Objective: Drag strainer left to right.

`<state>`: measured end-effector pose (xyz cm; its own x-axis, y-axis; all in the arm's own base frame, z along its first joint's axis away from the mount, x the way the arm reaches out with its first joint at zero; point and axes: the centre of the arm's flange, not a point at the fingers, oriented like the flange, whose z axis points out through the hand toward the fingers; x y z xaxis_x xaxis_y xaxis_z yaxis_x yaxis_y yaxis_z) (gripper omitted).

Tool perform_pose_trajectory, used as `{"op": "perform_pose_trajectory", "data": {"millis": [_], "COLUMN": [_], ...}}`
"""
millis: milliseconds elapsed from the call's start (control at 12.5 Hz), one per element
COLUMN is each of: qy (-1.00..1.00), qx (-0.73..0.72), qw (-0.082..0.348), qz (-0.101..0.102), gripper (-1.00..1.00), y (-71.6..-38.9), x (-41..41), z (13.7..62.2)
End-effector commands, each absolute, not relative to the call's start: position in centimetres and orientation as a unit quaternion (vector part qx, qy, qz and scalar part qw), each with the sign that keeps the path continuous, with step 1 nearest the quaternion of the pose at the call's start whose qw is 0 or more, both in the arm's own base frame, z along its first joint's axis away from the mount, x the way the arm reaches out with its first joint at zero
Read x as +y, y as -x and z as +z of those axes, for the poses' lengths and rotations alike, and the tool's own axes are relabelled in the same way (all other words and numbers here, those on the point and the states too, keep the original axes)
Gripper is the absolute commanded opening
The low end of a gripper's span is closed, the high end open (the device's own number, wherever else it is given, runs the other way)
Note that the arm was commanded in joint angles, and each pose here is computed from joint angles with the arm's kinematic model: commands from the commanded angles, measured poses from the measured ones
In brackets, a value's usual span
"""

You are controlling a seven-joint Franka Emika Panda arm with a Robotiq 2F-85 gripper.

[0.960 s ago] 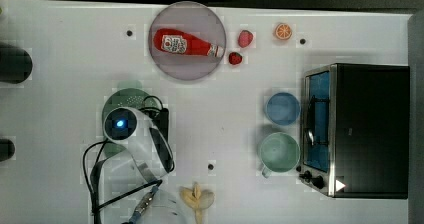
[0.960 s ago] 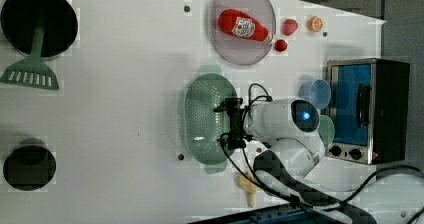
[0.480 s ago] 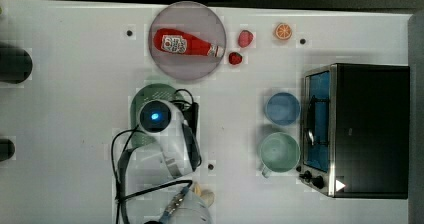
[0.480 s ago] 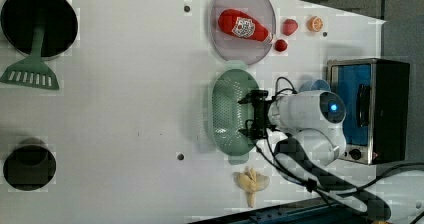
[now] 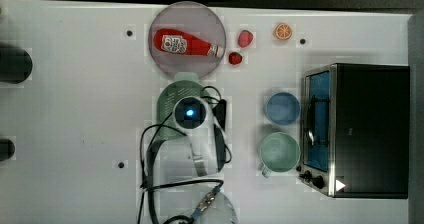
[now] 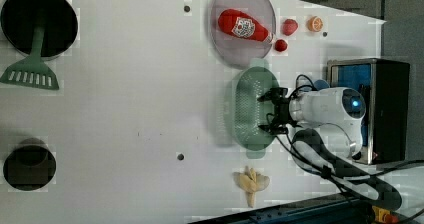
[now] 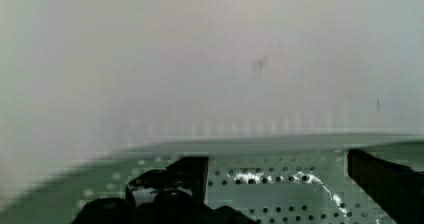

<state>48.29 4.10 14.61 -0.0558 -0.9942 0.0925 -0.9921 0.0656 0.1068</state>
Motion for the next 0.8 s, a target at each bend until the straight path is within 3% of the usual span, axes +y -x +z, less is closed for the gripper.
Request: {"op": "perform_pose_trajectory", "data": {"millis": [80, 800], "qy": [-0.697, -0.695], "qx": [-0.714, -0.714], "qw": [0.067, 0.079], "qz": [0.005, 0.021], "gripper": [1.00, 1.00], "y": [-48.8, -48.5], "x": [0.0, -8.1], "z": [16.0, 16.5]}}
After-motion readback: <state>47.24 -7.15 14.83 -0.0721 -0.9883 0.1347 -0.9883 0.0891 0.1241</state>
